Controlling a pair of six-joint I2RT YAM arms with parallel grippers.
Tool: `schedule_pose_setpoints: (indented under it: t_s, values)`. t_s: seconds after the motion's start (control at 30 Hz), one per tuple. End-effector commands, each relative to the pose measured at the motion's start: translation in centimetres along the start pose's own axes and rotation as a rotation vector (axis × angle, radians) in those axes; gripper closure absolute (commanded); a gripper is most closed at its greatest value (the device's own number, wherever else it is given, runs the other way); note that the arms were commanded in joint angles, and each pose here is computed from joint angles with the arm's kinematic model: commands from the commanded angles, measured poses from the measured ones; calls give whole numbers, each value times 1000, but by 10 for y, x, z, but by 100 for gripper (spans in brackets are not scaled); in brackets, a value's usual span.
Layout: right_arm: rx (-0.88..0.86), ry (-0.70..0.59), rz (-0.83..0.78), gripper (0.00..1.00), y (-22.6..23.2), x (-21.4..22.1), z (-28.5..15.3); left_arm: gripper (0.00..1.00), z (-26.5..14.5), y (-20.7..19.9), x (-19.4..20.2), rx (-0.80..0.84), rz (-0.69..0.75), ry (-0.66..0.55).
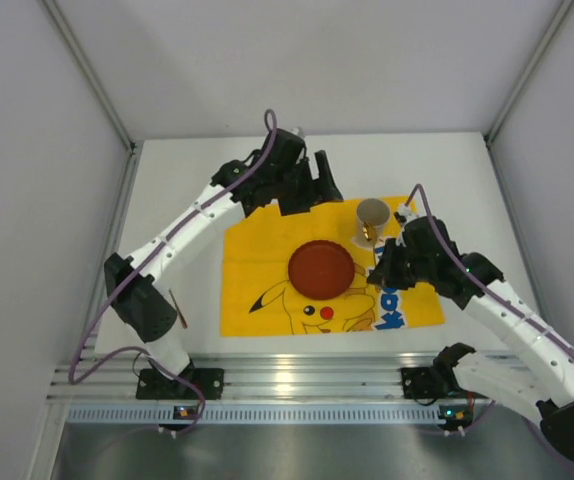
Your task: Set the dinner table for one person
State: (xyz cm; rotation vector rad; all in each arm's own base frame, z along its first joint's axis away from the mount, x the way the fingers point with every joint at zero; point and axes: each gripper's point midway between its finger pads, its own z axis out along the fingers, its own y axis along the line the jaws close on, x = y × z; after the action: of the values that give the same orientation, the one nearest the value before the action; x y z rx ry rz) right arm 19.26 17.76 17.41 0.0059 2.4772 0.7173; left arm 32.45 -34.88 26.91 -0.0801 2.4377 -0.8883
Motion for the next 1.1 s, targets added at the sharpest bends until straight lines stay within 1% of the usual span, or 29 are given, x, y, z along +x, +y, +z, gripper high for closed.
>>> schedule_pose_setpoints:
  t_s: [0.0,0.03,0.07,0.1,0.13,0.23,0.33,0.6,0.77,0.87,0.93,1.0,1.07]
  values:
    - [-13,9,59,100,-2,9,13,11,-48,26,-24,-61,24,-98]
    - [-6,23,66,100,-6,14,17,11,-54,43,-33,-97,8,-118]
    - [-2,39,76,100,-9,19,21,11,-56,56,-32,-120,-4,-116]
    - [-19,36,88,100,-7,20,26,11,-68,61,-36,-121,-15,-136]
    - [-10,55,101,100,-14,30,33,12,-74,75,-45,-141,-34,-151]
    - [-2,59,137,100,-22,38,45,12,-93,97,-51,-191,-33,-173]
    - [30,62,168,100,-32,43,56,13,-108,113,-49,-237,-26,-172]
    - [95,38,207,100,-51,42,88,14,-125,130,-34,-277,-33,-157]
    - [148,-12,218,100,-64,37,95,14,-131,133,-29,-295,-13,-139]
    - [180,-19,217,100,-73,39,99,14,-133,137,-26,-307,-4,-125]
    - [206,-1,220,100,-78,43,102,14,-133,139,-24,-315,3,-115]
    - [287,7,218,100,-93,45,103,15,-133,141,-23,-322,7,-107]
    - [343,29,223,95,-103,51,102,14,-133,143,-24,-326,9,-107]
